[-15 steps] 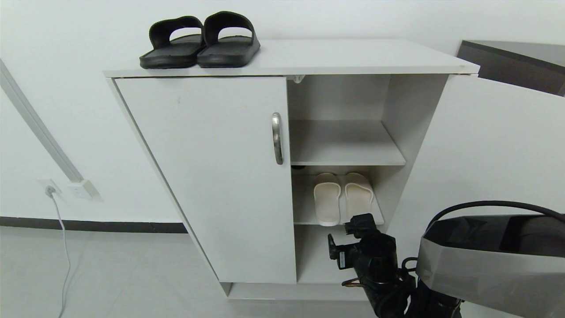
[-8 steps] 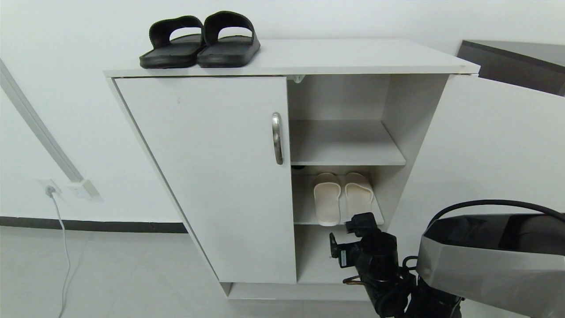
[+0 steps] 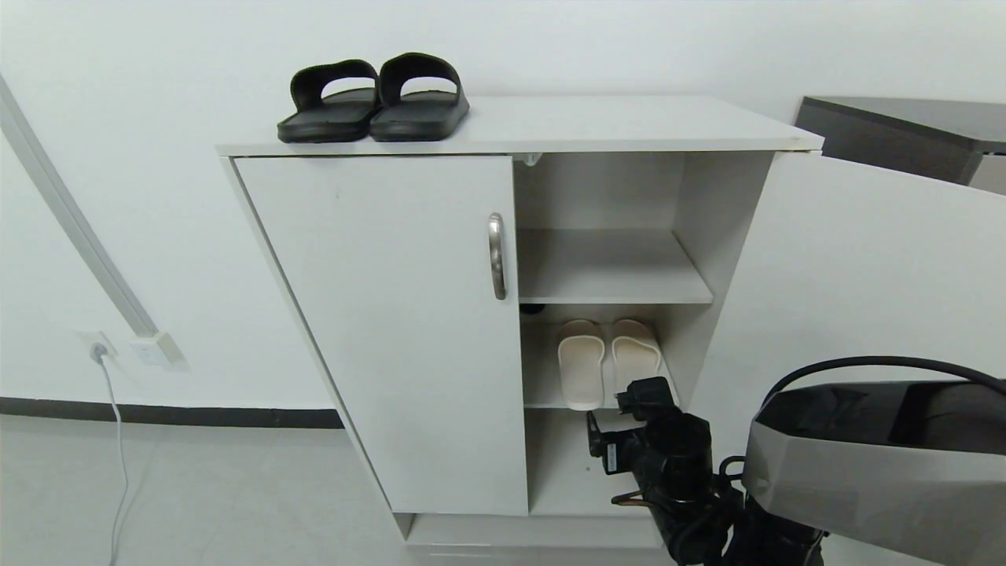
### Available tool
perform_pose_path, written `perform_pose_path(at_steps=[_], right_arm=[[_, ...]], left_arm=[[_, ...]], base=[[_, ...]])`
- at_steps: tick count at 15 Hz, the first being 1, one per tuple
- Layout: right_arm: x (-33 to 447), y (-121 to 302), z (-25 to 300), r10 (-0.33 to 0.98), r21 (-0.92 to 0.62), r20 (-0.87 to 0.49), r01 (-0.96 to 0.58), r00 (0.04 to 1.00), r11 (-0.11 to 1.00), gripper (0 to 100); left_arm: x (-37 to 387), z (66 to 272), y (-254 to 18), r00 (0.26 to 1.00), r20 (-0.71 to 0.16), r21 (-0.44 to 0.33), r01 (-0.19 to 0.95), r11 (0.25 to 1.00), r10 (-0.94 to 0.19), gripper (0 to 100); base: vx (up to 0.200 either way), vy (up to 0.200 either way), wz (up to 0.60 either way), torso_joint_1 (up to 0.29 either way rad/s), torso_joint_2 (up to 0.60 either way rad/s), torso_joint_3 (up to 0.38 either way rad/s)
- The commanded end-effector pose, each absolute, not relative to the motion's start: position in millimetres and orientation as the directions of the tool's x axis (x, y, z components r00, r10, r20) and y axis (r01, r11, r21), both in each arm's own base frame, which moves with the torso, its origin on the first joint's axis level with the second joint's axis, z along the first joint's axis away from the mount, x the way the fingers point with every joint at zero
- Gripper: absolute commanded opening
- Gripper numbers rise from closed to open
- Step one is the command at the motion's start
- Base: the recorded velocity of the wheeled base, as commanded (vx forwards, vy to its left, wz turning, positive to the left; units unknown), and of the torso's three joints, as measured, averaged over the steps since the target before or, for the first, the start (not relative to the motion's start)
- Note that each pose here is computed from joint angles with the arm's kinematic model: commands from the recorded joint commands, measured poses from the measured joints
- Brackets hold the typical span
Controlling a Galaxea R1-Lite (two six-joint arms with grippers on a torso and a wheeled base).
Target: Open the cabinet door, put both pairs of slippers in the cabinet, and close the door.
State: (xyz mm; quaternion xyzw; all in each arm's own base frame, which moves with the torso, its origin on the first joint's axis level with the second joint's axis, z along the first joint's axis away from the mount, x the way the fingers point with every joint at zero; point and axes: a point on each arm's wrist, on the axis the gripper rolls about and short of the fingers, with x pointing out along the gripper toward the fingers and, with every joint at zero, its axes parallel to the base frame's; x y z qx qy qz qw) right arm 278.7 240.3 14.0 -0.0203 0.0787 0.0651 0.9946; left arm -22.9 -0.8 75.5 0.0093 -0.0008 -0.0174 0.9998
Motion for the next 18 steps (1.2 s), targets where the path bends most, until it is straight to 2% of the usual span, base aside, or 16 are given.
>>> perform_pose_path(at_steps=[1,6,15,18], right_arm=[[278.0,239.9,12.1,0.126,-0.034,-0.165,-0.133,0.978,0.990,100],[277.2,239.2,12.8,0.128,-0.028,-0.155,-0.133,0.980,0.991,100],[276.6,239.4,8.0,0.128,-0.033,-0.162,-0.135,0.978,0.990,100],[276.6,239.4,8.0,0.128,-0.033,-0.162,-0.135,0.978,0.990,100]], left_arm=[[-22.8,75.5,-0.8,0.999,0.000,0.018,0.035,0.999,-0.035,0],[-22.8,75.5,-0.8,0.999,0.000,0.018,0.035,0.999,-0.035,0],[-22.8,75.5,-0.8,0.999,0.000,0.015,0.035,0.999,-0.035,0],[-22.9,75.9,-0.8,0.999,0.002,0.015,0.035,0.999,-0.035,0]], base=[[0.000,0.000,0.00,0.002,0.01,0.198],[0.000,0.000,0.00,0.001,0.00,0.161],[0.000,0.000,0.00,0.000,0.00,0.000],[0.000,0.200,0.00,0.002,0.00,0.002]])
